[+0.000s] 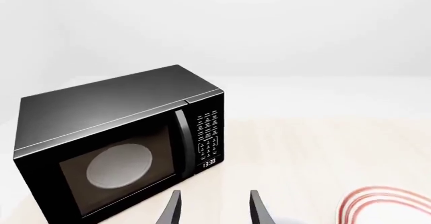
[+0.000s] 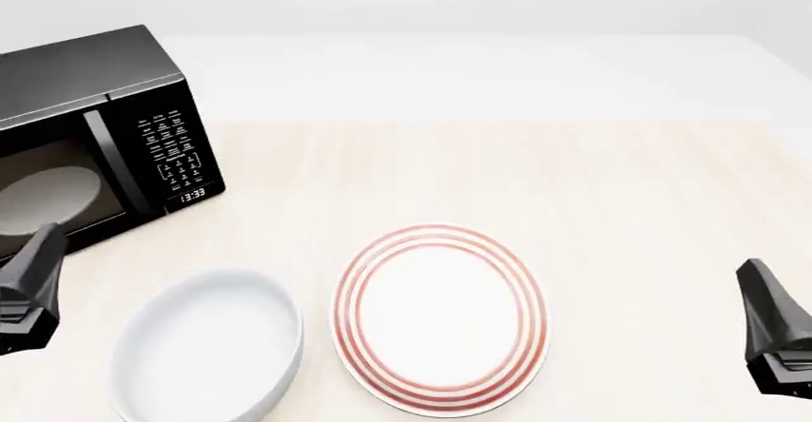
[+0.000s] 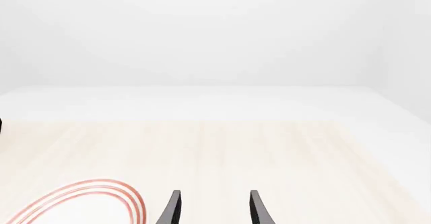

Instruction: Open the microwave.

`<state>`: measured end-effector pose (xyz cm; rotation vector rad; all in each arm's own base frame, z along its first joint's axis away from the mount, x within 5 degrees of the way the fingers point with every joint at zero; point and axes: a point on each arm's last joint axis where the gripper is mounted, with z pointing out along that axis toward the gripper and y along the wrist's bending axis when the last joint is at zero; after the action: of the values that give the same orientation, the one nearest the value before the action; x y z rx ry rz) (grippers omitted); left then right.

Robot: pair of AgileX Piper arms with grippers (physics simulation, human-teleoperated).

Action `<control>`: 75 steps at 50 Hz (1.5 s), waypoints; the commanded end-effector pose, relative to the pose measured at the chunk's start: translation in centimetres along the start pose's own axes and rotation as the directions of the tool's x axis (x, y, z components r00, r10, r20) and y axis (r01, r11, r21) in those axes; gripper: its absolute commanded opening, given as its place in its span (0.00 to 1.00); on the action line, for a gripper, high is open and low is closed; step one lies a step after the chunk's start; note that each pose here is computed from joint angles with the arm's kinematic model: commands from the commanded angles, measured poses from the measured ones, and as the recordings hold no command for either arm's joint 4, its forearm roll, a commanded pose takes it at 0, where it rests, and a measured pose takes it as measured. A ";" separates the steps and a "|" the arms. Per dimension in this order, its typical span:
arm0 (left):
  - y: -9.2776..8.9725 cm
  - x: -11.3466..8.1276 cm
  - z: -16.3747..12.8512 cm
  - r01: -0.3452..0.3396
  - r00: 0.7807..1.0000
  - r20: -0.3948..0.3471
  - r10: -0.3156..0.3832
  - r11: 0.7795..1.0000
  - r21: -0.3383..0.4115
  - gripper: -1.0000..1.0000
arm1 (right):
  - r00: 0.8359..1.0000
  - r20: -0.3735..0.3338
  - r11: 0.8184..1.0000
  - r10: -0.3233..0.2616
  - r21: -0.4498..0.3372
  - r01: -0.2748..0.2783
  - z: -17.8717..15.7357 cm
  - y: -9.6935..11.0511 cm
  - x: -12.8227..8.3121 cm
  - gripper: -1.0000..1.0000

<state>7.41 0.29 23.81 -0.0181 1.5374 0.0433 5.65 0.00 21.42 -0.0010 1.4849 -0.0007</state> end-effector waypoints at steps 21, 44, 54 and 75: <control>0.5 -0.4 3.5 0.058 0.997 -0.050 -0.060 0.997 -0.045 1.00 | 1.000 0.000 1.000 0.000 0.000 0.000 0.0 0.0 0.0 1.00; 0.5 0.5 6.8 0.069 0.993 -0.098 -0.073 0.997 -0.044 1.00 | 1.000 0.000 1.000 0.000 0.000 0.000 0.0 0.0 0.0 1.00; 0.7 1.0 8.0 0.070 0.991 -0.112 -0.076 0.996 -0.055 1.00 | 1.000 0.000 1.000 0.000 0.000 0.000 0.0 0.0 0.0 1.00; 1.4 0.8 8.5 0.051 0.993 -0.104 -0.060 0.994 -0.094 1.00 | 1.000 0.000 1.000 0.000 0.000 0.000 0.0 0.0 0.0 1.00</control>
<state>15.64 1.86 23.35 -0.1323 1.6402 0.0575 5.66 0.00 21.42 -0.0009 1.4852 -0.0005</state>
